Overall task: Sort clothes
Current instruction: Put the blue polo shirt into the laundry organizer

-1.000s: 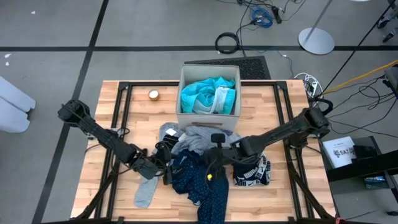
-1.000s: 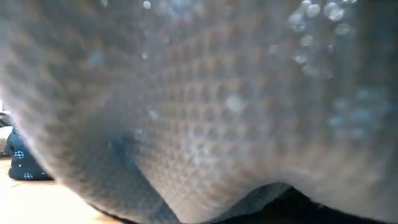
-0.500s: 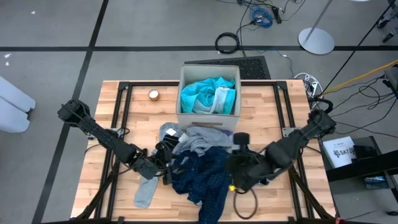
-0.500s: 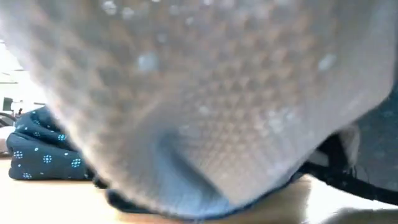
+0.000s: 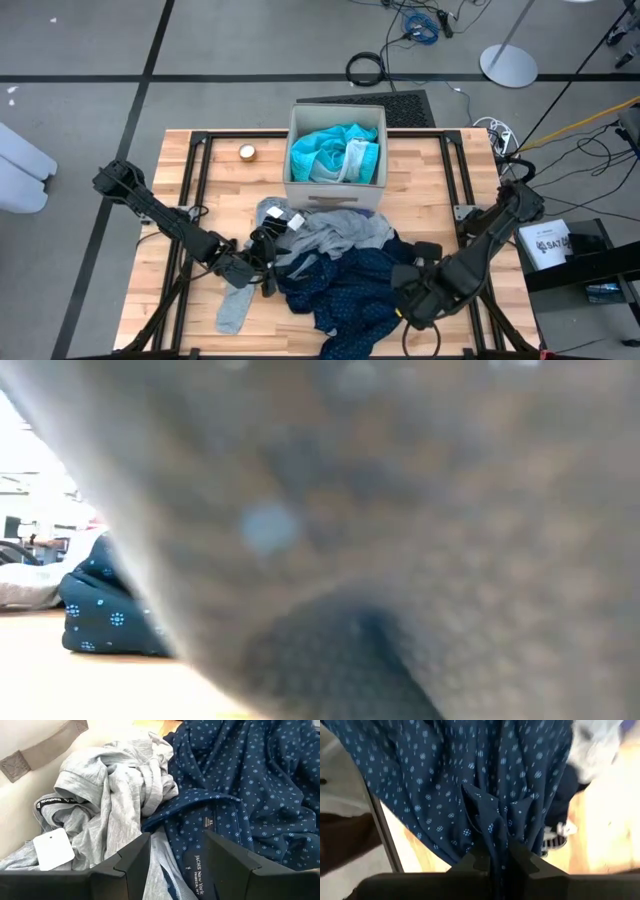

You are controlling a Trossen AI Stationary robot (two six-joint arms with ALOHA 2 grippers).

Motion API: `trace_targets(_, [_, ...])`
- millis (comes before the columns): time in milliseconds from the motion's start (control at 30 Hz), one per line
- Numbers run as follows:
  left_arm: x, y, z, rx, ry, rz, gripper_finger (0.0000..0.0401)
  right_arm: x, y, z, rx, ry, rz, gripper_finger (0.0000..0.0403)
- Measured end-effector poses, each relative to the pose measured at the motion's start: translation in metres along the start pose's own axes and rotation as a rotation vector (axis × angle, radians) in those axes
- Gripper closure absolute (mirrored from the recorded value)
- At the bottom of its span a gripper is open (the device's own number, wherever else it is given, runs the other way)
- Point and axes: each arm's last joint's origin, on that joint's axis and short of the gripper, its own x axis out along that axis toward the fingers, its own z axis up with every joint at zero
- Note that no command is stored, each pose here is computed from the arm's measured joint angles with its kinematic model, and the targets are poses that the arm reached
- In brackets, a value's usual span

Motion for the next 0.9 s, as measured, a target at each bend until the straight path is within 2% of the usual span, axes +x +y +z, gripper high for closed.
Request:
trace_targets(133, [0.000, 0.000, 0.000, 0.002, -0.001, -0.001, 0.0212, 0.007, 0.000, -0.003, -0.021, 0.058, 0.000, 0.0361])
trace_targets(367, [0.000, 0.000, 0.000, 0.002, -0.001, -0.001, 0.0212, 0.007, 0.000, -0.002, -0.223, 0.035, -0.003, 0.0301])
trace_targets(433, [0.000, 0.000, 0.000, 0.004, 0.000, -0.002, 0.0212, 0.007, 0.000, 0.000, -0.260, -0.009, -0.029, 0.0283])
trace_targets(567, [0.000, 0.000, 0.000, 0.025, 0.001, -0.001, 0.0212, 0.007, 0.001, 0.016, -0.293, -0.220, -0.094, 0.0254])
trace_targets(667, [0.000, 0.000, 0.000, 0.026, 0.001, -0.001, 0.0212, 0.006, 0.004, 0.031, -0.312, -0.322, -0.053, 0.0241])
trace_targets(767, [0.000, 0.000, 0.000, 0.026, 0.001, -0.001, 0.0212, 0.012, 0.006, 0.045, -0.346, -0.380, -0.024, 0.0236])
trace_targets(900, [0.000, 0.000, 0.000, 0.027, 0.002, -0.001, 0.0212, 0.037, 0.005, 0.064, -0.375, -0.370, -0.049, 0.0236])
